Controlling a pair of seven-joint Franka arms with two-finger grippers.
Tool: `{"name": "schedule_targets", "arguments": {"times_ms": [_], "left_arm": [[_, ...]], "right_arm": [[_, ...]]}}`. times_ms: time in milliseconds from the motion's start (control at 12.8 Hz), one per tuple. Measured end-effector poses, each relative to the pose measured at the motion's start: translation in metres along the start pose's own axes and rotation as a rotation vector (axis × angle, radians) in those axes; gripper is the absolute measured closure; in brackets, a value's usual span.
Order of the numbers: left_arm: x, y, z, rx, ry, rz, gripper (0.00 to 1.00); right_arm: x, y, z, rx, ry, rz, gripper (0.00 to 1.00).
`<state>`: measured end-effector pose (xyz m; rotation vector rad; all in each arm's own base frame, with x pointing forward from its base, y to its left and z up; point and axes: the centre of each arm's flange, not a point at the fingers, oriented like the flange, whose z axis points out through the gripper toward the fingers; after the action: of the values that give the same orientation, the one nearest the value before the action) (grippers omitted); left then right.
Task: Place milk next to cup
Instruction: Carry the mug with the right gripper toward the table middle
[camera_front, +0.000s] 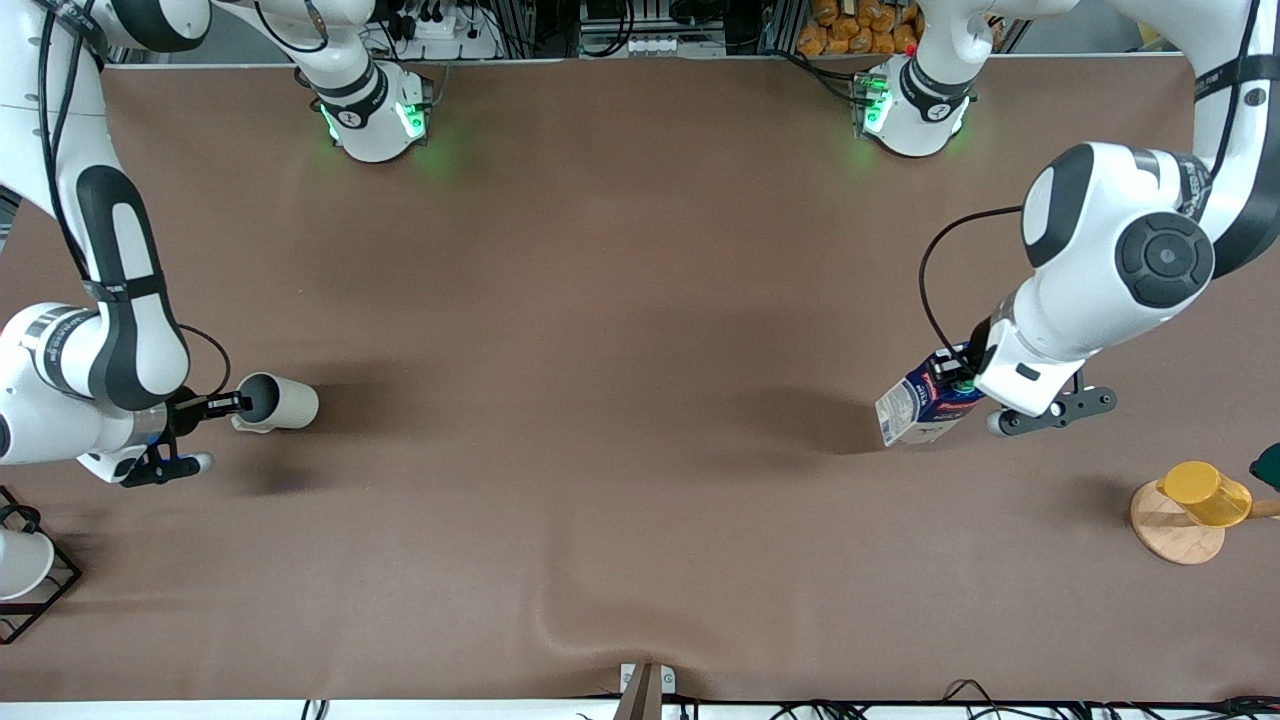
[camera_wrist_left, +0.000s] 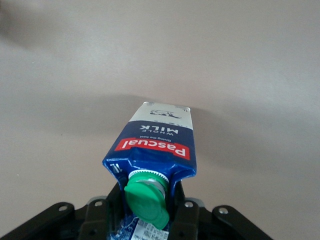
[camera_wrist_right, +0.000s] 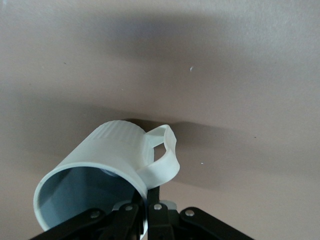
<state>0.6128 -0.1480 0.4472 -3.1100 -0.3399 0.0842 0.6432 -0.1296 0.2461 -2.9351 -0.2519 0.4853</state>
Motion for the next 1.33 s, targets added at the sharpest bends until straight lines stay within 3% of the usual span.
{"name": "schedule_targets", "arguments": {"times_ms": [313,627,1175,1331], "left_arm": [[-0.015,0.028,0.001,0.003,-0.003,0.001,0.60],[-0.014,0.030,0.011,0.013,-0.020,-0.006,0.60],[-0.010,0.023,0.013,0.016,-0.025,-0.022,0.60],[-0.007,0.017,0.013,0.034,-0.018,-0.024,0.60]], "right_arm": [[0.001,-0.023,-0.049,0.014,-0.011,0.012,0.96],[0.012,-0.109,-0.090,0.070,-0.031,0.159,0.96],[0.024,-0.275,-0.088,0.083,-0.066,0.406,0.96],[0.028,-0.316,-0.084,0.079,-0.034,0.478,0.96]]}}
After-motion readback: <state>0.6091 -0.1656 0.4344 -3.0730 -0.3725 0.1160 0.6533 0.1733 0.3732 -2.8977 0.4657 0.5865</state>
